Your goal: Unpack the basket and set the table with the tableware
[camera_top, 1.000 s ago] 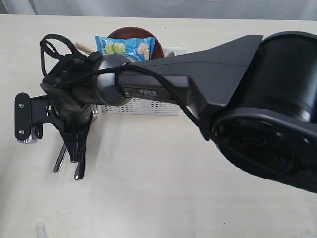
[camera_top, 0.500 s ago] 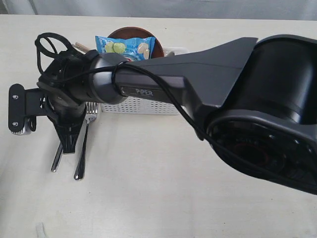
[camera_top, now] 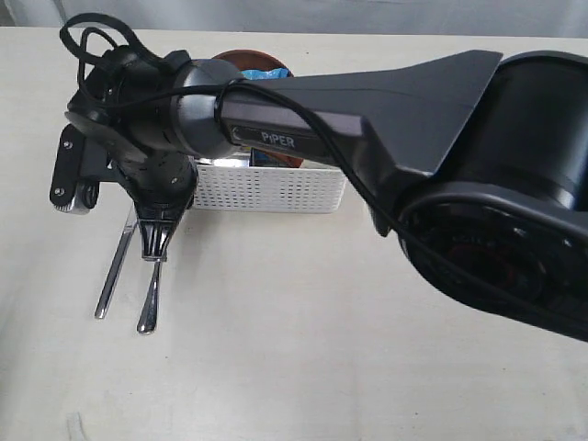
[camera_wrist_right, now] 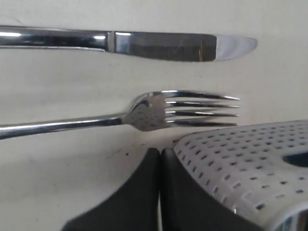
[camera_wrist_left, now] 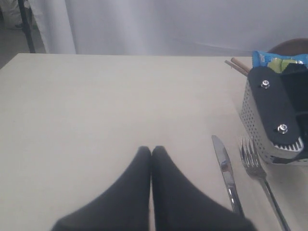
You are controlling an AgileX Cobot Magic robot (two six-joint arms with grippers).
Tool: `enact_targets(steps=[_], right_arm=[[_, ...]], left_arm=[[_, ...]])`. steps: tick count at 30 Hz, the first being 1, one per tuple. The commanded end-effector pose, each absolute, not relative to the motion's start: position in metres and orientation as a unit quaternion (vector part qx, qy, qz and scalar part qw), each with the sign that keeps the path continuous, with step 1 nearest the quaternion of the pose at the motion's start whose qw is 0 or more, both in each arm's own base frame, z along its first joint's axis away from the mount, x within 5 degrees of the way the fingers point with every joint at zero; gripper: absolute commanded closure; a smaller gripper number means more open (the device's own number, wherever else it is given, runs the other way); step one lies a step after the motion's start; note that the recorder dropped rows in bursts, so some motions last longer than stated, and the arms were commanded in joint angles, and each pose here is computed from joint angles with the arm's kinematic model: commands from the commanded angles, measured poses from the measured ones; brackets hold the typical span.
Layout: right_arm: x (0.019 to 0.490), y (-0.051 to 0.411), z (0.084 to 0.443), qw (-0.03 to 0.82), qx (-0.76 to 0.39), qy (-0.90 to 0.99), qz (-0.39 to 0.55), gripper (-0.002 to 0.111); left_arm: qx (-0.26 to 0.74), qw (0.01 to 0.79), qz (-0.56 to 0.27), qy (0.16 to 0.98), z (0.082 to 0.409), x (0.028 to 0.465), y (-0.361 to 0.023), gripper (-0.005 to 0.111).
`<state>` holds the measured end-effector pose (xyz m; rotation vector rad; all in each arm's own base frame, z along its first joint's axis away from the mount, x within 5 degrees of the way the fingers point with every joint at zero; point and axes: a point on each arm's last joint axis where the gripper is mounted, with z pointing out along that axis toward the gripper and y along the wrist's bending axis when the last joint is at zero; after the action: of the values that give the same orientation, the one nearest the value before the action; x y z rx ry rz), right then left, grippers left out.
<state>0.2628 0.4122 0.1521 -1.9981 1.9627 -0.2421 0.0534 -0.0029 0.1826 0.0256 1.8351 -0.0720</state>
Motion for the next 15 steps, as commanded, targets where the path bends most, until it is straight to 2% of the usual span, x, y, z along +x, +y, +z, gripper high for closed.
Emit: enact_targets(steps=[1,8,15], right_arm=[[0.264,0.405,0.151,0.129,-0.69,0.71,-0.055,0.109],[0.264,0.405,0.133,0.103,-0.691,0.714,-0.035,0.109],[0.266,0.408,0.132,0.12,-0.694,0.709,-0.03,0.109]], left_arm=[[0.014,0.611,-0.026,0.791,0.182,0.053,-0.003,0.107],[0.014,0.611,-0.026,0.791,0.182,0.053,-0.003,0.107],[0.014,0.611,-0.026,0.791,0.182,0.053,-0.003,0.107]])
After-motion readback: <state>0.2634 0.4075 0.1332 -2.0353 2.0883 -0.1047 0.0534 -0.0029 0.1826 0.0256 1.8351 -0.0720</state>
